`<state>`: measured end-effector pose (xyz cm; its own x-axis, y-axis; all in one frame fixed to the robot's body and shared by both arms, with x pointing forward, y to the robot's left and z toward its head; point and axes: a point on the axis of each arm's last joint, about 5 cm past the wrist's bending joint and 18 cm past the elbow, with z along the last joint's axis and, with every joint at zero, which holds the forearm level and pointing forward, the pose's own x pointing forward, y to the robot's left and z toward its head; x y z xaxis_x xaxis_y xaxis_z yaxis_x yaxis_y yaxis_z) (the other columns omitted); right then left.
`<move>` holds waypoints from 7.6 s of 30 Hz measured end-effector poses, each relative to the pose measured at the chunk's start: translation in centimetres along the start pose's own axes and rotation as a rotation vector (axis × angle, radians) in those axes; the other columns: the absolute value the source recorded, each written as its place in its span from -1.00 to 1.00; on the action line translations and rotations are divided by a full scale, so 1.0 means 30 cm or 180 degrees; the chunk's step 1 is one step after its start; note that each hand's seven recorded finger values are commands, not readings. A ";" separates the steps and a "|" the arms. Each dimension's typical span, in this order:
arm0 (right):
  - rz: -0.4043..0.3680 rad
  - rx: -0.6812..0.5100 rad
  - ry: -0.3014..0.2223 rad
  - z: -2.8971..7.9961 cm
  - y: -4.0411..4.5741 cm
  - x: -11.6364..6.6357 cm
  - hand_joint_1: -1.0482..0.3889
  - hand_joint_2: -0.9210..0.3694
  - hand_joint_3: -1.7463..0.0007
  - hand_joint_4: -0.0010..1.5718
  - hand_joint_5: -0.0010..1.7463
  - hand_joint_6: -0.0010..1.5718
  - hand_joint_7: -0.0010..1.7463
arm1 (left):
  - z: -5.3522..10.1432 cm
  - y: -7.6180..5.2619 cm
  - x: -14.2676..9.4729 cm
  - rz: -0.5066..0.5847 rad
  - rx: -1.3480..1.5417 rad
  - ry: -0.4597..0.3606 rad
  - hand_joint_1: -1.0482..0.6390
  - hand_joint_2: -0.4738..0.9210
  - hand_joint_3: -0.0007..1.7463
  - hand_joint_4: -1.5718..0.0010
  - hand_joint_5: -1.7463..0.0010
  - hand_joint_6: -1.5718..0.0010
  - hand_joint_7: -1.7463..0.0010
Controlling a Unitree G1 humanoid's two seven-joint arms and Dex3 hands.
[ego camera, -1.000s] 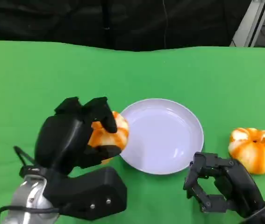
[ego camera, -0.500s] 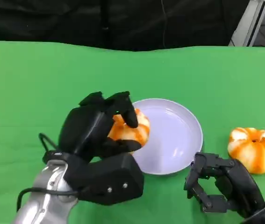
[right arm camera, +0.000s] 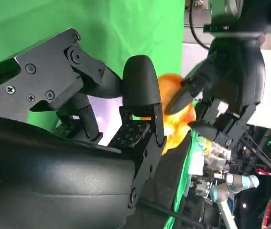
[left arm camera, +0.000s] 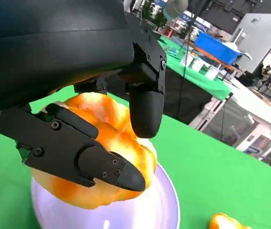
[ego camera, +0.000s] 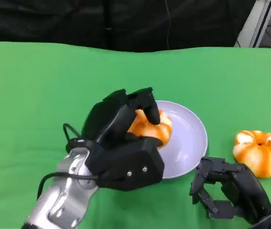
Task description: Grasp the bread from the table and place it into the plate.
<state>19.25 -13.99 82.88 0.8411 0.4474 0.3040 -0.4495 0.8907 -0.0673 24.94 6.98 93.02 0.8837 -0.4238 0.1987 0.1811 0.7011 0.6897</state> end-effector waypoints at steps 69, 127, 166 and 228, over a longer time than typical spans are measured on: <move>0.0014 -0.0032 0.0015 -0.004 0.016 -0.007 0.26 -0.41 -0.26 0.06 0.82 0.10 0.44 | -0.040 -0.086 0.166 -0.1386 -0.0215 0.0269 -0.88 1.00 -0.08 0.39 1.00 0.51 1.00; 0.0053 0.0010 0.0013 -0.006 0.012 -0.022 0.26 -0.40 -0.26 0.02 0.83 0.06 0.52 | -0.136 0.043 -0.090 0.0474 -0.2705 -0.0008 -0.69 1.00 -0.29 -0.02 0.95 0.24 0.98; 0.0094 0.0031 0.0043 -0.005 0.011 -0.028 0.29 -0.45 -0.20 0.01 0.85 0.05 0.53 | -0.283 -0.127 -0.466 0.0608 -0.3732 0.0113 -0.54 1.00 -0.51 -0.19 0.98 0.13 0.99; 0.0069 -0.0013 0.0030 0.009 0.008 -0.048 0.26 -0.41 -0.24 0.01 0.88 0.03 0.57 | -0.243 -0.195 -0.402 0.0177 -0.2646 -0.0265 0.12 0.39 0.38 -0.08 -0.86 -0.14 -0.54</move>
<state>17.86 -14.44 82.67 0.8340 0.4673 0.2933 -0.4665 0.8811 -0.0775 16.36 12.17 81.50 0.8718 -0.3943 0.2906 0.4264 0.9029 -0.0544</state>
